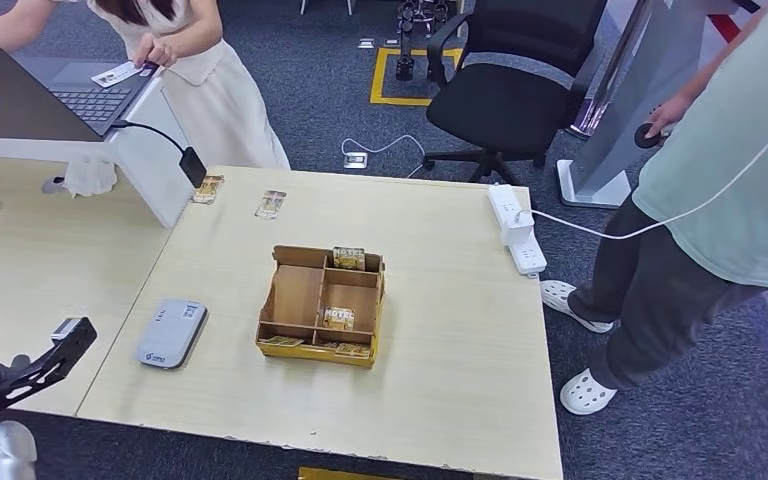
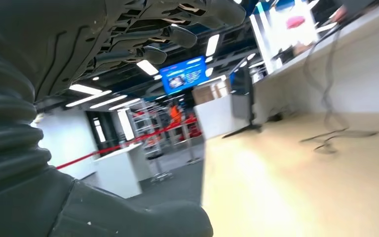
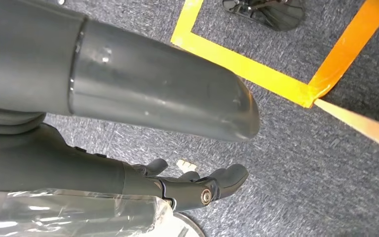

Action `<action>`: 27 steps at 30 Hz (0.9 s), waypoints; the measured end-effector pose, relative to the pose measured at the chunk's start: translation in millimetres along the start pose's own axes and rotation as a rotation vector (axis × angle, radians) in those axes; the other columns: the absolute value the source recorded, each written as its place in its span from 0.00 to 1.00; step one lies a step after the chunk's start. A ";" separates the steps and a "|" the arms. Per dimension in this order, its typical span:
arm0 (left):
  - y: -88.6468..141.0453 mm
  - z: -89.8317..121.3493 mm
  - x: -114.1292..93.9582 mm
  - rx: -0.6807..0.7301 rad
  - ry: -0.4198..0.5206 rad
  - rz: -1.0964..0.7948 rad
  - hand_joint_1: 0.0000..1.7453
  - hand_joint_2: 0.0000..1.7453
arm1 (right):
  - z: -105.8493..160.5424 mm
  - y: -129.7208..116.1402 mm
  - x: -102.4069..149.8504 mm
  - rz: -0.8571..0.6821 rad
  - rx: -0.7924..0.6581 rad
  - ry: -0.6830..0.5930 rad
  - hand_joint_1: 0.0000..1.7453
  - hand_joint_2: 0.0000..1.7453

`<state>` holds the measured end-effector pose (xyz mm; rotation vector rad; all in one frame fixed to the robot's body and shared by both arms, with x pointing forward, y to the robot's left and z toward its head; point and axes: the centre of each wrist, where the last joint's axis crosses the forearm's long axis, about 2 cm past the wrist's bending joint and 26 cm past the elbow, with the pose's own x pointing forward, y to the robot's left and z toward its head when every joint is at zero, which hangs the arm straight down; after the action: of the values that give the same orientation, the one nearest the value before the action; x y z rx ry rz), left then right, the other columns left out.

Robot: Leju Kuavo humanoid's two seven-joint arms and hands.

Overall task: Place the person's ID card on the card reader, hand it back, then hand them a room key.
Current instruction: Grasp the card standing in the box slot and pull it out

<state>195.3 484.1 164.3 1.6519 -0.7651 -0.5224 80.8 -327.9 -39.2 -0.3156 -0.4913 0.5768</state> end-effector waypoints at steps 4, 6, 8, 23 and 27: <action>-2.8 14.5 -22.1 -0.044 0.046 -0.036 0.00 1.00 | 2.4 -3.4 -1.9 -0.033 -0.019 0.016 0.00 0.00; -3.5 23.8 -34.6 -0.070 0.067 -0.050 0.00 1.00 | 3.8 -5.0 -3.2 -0.052 -0.029 0.024 0.00 0.00; -4.6 33.3 -46.4 -0.099 0.093 -0.062 0.00 1.00 | 5.2 -6.2 -4.1 -0.067 -0.036 0.031 0.00 0.00; -14.4 98.8 -92.5 -0.352 0.387 -0.147 0.00 1.00 | 19.3 -4.3 -15.2 -0.147 -0.068 0.100 0.00 0.00; -28.1 121.8 -79.8 -0.516 0.502 -0.058 0.00 1.00 | 22.4 -4.0 -13.6 -0.164 -0.069 0.125 0.00 0.00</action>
<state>61.1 462.1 105.2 1.2430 -0.1859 -0.2893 60.9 -335.7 -23.6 -0.3709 -0.4121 0.3785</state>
